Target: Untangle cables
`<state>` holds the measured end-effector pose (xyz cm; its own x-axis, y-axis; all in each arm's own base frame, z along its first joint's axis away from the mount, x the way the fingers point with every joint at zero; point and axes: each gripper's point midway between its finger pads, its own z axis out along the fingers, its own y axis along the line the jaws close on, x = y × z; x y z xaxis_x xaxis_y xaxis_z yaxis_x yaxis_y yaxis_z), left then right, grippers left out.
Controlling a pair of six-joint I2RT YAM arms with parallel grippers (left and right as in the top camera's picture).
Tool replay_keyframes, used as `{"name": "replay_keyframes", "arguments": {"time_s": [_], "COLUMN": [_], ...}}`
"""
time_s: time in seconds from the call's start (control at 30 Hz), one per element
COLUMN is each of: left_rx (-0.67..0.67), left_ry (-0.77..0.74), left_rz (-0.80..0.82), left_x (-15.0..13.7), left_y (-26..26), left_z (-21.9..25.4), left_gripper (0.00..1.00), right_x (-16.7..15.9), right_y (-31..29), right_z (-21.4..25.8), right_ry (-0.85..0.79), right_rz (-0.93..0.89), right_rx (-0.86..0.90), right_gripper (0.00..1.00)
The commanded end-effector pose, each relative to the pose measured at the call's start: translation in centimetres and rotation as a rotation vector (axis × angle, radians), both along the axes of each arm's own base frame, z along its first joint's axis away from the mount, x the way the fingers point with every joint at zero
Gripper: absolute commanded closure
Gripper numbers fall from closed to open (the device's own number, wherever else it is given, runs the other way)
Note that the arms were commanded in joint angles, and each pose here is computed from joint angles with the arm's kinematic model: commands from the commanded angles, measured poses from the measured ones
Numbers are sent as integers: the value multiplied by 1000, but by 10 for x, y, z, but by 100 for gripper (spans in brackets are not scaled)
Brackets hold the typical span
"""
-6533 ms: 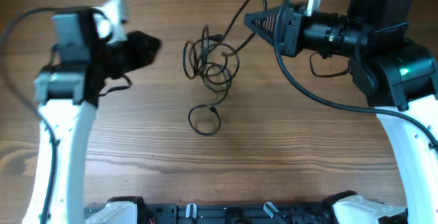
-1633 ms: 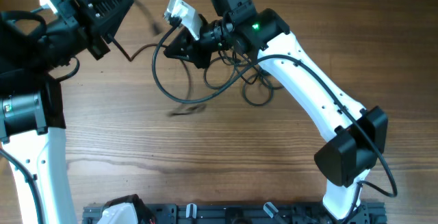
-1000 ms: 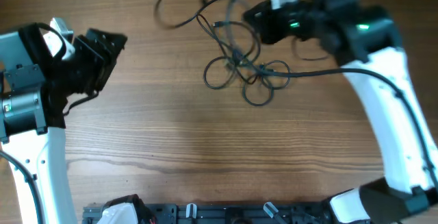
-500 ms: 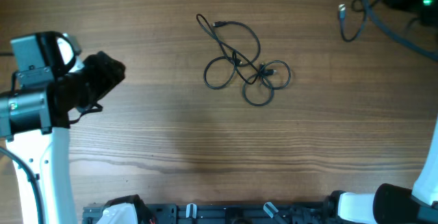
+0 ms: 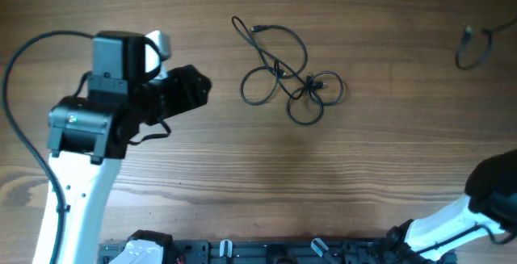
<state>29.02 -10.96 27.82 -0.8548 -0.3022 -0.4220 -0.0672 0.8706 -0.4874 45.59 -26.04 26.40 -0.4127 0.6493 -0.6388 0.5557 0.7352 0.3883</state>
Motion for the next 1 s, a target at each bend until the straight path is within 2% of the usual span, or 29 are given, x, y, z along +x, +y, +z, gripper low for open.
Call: {"name": "replay_keyframes", "arguments": {"time_s": [0.0, 0.07, 0.1, 0.13, 0.17, 0.2, 0.23, 0.47, 0.63, 0.83, 0.97], "left_rx": [3, -10, -9, -7, -6, -5, -4, 4, 10, -30, -68], "left_ry": [-11, 6, 14, 20, 27, 32, 41, 58, 46, 69, 133], "left_rz": [-42, -39, -47, -51, -56, -61, -65, -93, -84, -73, -6], "left_x": [5, 10, 12, 14, 16, 17, 17, 18, 28, 50, 73], "left_y": [-16, -24, -27, -29, -31, -34, -36, -46, -47, -76, -104], "left_z": [-1, -6, -9, -12, -15, -17, -20, -27, -30, -49, -82], "left_gripper": [33, 33, 33, 33, 34, 34, 34, 34, 32, 32, 36], "right_x": [-16, -22, -22, -23, -22, -21, -20, -16, -16, -18, -11], "right_y": [-42, -55, -58, -60, -60, -60, -59, -28, 37, 135, 174], "right_z": [-34, -46, -48, -48, -48, -47, -46, -36, 3, 1, -10], "right_ry": [59, 76, 75, 74, 72, 66, 59, 18, -47, 59, 142], "right_rz": [-182, -207, -211, -214, -214, -212, -205, -92, 151, 410, 464], "right_rx": [68, 83, 83, 82, 81, 80, 84, 191, 269, 298, 236], "right_gripper": [96, 96, 92, 72, 41, 4, 0, 0, 0, 0, 0]}}
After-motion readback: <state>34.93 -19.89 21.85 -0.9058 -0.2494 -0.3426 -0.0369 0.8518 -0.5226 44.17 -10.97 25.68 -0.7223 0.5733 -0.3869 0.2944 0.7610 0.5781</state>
